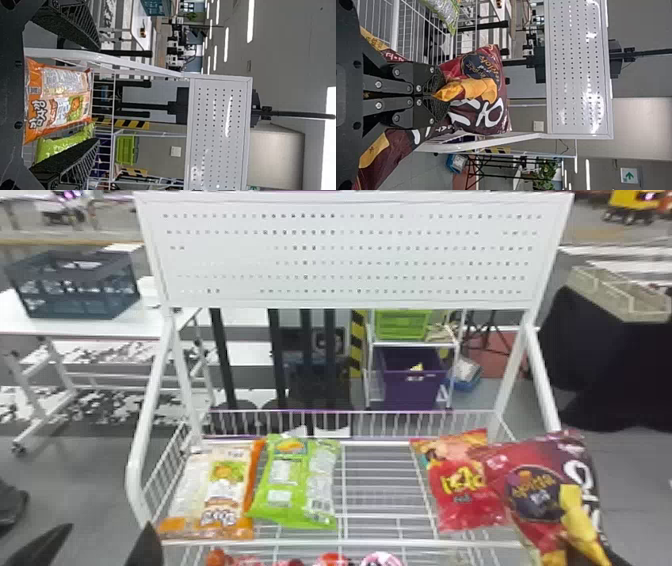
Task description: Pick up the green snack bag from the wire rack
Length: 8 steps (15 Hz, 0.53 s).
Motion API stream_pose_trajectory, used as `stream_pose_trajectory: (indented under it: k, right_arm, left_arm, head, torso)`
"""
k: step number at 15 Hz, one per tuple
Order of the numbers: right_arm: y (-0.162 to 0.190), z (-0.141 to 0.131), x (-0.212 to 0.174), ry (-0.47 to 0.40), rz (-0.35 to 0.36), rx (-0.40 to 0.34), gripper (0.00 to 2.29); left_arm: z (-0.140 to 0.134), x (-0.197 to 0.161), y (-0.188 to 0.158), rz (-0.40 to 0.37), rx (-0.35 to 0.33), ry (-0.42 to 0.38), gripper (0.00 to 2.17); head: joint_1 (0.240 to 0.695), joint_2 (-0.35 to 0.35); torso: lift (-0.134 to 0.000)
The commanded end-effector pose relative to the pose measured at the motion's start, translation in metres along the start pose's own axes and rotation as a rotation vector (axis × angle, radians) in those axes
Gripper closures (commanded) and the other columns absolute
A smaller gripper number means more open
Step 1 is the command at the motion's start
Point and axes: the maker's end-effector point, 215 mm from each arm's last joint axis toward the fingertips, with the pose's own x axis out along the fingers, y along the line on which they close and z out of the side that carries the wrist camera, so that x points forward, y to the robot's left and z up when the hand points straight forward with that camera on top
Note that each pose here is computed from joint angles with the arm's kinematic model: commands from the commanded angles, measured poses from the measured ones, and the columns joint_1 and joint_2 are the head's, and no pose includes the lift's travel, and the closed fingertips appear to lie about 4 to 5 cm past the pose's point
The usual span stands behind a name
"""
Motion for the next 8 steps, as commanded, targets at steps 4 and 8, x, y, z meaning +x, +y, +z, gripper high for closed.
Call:
stream_pose_trajectory:
  k: [4, 8]
  right_arm:
    - [-0.0002, 0.0022, -0.0003, -0.006, 0.001, -0.002, 2.18]
    - [-0.0002, 0.0032, -0.0003, -0.009, 0.001, -0.002, 2.18]
  left_arm:
    - [-0.0005, -0.0004, 0.0, 0.0, 0.0, 0.001, 0.08]
    - [-0.0005, -0.0004, 0.0, 0.0, 0.002, 0.001, 0.08]
  head:
    - [0.499, 0.0]
    - [0.499, 0.0]
  torso:
    - [0.0]
    - [0.0]
